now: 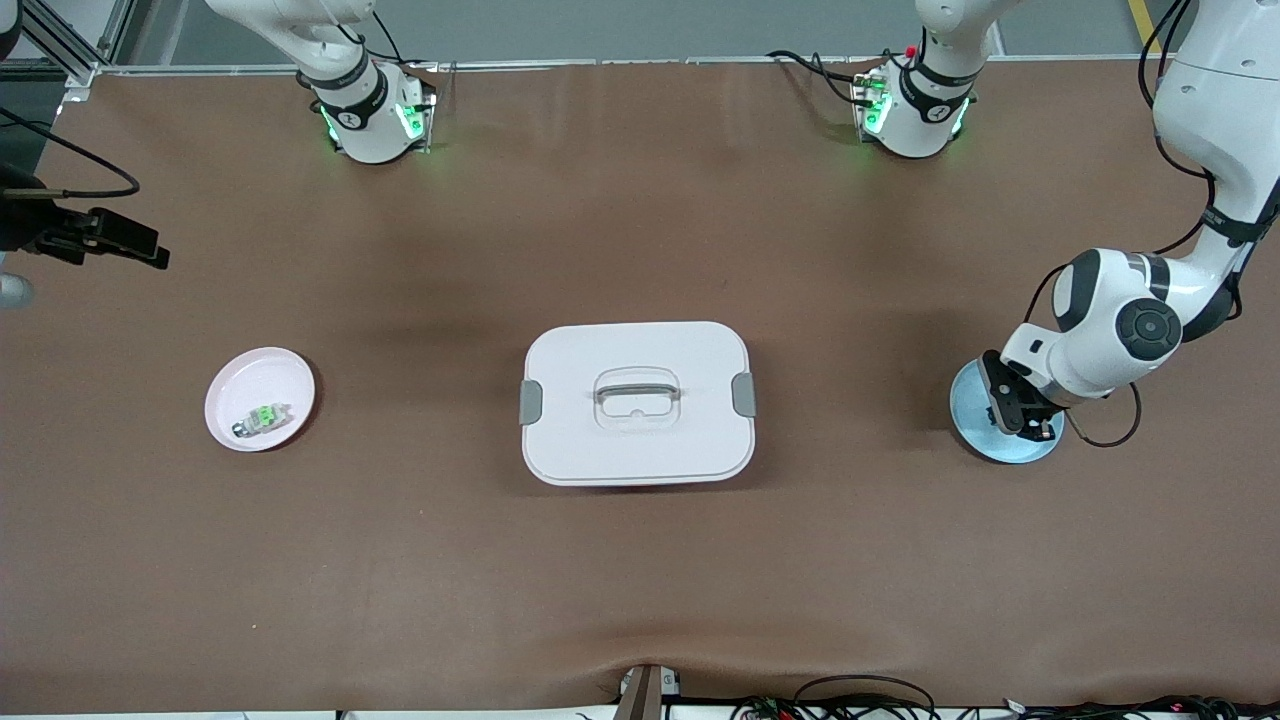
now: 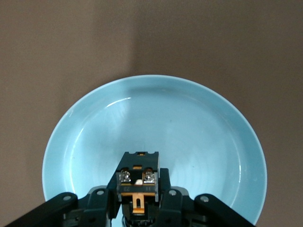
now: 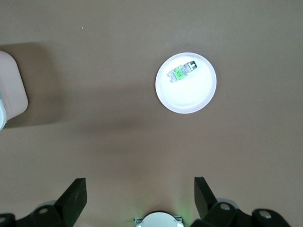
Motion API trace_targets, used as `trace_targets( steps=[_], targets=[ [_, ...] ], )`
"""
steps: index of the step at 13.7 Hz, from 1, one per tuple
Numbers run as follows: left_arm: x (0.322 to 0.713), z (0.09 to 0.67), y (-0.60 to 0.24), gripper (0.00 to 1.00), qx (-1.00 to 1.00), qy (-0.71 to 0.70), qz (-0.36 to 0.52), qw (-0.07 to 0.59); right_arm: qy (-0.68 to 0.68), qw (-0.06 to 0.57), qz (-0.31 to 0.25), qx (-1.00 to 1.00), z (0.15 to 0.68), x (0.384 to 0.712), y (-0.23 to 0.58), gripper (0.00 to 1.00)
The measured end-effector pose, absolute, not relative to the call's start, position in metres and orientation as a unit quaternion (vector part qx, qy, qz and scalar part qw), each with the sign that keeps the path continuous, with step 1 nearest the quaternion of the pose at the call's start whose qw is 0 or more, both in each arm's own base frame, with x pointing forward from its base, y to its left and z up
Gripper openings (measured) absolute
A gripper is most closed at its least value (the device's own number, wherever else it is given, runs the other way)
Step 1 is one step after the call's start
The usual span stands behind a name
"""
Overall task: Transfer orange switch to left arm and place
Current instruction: 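Carry the switch to the blue plate while the right gripper withdraws, then lower the switch onto the blue plate and open the left gripper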
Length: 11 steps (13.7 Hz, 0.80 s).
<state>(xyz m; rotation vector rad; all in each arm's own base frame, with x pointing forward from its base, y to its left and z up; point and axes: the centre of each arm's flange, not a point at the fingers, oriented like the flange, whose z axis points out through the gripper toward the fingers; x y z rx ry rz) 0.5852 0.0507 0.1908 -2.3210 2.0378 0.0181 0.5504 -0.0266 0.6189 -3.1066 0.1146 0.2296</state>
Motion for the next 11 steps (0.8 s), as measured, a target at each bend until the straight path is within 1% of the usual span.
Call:
trace_targets(
  steps=[1, 2, 3, 4, 7, 8, 11],
  targets=[
    [0.585, 0.191, 0.051, 0.39, -0.751, 0.66, 0.006, 0.026, 0.037, 0.013, 0.071, -0.997, 0.621, 0.549, -0.029, 1.0],
    [0.585, 0.19, 0.051, 0.49, -0.751, 0.66, 0.006, 0.026, 0.037, 0.013, 0.067, -0.997, 0.624, 0.549, -0.031, 1.0],
    [0.586, 0.191, 0.051, 0.58, -0.751, 0.659, 0.005, 0.027, 0.037, 0.013, 0.063, -0.997, 0.627, 0.547, -0.033, 1.0],
    [0.587, 0.193, 0.051, 0.69, -0.751, 0.659, 0.004, 0.028, 0.037, 0.013, 0.06, -0.997, 0.629, 0.546, -0.033, 1.0],
    [0.598, 0.213, 0.053, 0.98, -0.758, 0.651, -0.01, 0.044, 0.036, 0.012, 0.05, -0.998, 0.632, 0.541, -0.034, 1.0],
    [0.601, 0.225, 0.053, 1.0, -0.769, 0.637, -0.019, 0.048, 0.035, 0.012, 0.047, -0.998, 0.63, 0.539, -0.034, 1.0],
    [0.609, 0.262, 0.052, 1.0, -0.812, 0.581, -0.046, 0.042, 0.035, 0.012, 0.046, -0.998, 0.628, 0.534, -0.034, 1.0]
  ],
)
